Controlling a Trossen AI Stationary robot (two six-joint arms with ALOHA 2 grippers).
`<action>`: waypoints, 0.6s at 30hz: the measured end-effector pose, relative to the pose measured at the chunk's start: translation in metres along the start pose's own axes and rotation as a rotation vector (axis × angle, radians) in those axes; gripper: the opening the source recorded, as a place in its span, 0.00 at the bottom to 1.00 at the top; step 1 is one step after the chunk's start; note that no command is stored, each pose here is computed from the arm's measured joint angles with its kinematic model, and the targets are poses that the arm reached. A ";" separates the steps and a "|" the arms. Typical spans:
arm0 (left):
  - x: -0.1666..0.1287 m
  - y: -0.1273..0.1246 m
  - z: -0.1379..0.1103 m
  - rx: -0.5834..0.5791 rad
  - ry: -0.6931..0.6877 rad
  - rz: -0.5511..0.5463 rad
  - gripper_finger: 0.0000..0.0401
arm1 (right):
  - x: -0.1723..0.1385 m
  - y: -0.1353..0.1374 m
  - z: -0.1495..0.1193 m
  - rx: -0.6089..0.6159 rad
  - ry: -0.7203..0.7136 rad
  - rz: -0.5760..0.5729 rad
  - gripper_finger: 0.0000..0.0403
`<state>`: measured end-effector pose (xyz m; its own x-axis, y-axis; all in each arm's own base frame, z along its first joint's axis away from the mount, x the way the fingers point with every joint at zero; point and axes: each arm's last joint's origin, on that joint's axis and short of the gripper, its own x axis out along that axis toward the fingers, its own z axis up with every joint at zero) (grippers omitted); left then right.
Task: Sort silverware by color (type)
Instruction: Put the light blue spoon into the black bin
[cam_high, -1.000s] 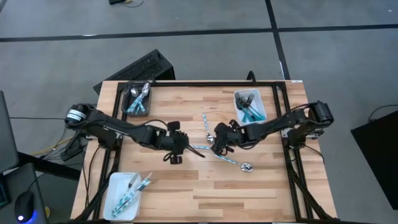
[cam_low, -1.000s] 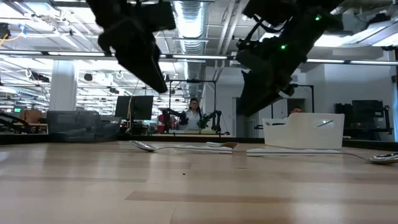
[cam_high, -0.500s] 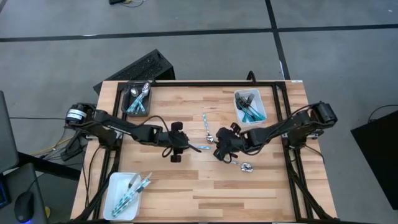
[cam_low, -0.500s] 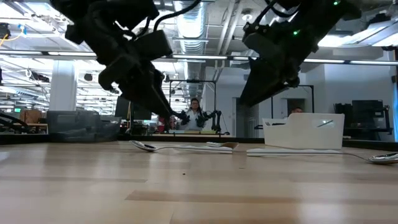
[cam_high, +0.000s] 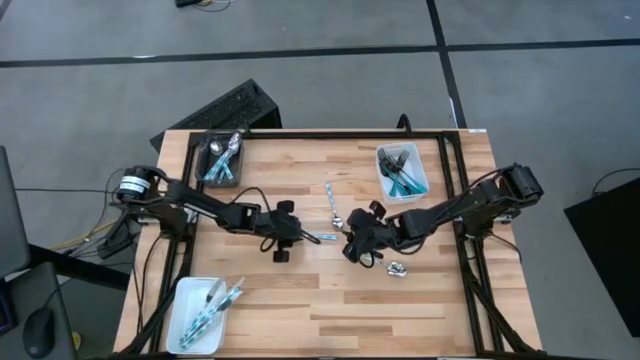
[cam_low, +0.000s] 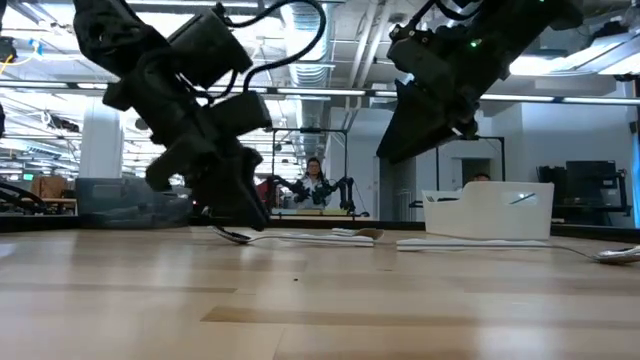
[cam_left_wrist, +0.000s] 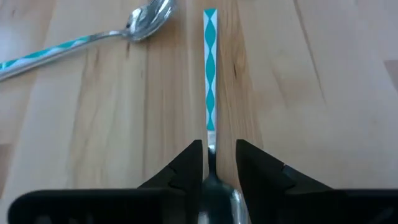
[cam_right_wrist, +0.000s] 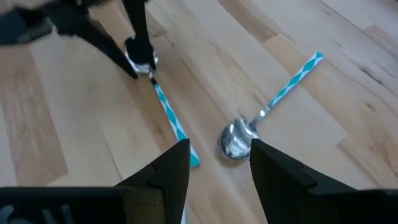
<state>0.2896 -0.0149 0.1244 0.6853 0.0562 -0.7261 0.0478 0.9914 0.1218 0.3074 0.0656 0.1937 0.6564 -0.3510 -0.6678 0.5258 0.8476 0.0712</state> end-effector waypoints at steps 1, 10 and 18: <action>0.003 0.000 -0.001 0.007 -0.003 -0.002 0.20 | 0.001 -0.001 0.001 0.004 -0.001 -0.002 0.47; 0.018 0.004 -0.010 -0.049 0.047 0.023 0.05 | 0.001 0.000 0.001 0.001 -0.001 0.002 0.47; 0.014 0.008 -0.009 -0.127 0.052 0.138 0.01 | -0.002 0.003 -0.002 -0.037 -0.014 -0.004 0.47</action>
<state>0.2927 -0.0052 0.1091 0.6404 0.1957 -0.7427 -0.1386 0.9806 0.1389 0.3065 0.0699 0.1941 0.6618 -0.3597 -0.6578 0.5082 0.8603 0.0408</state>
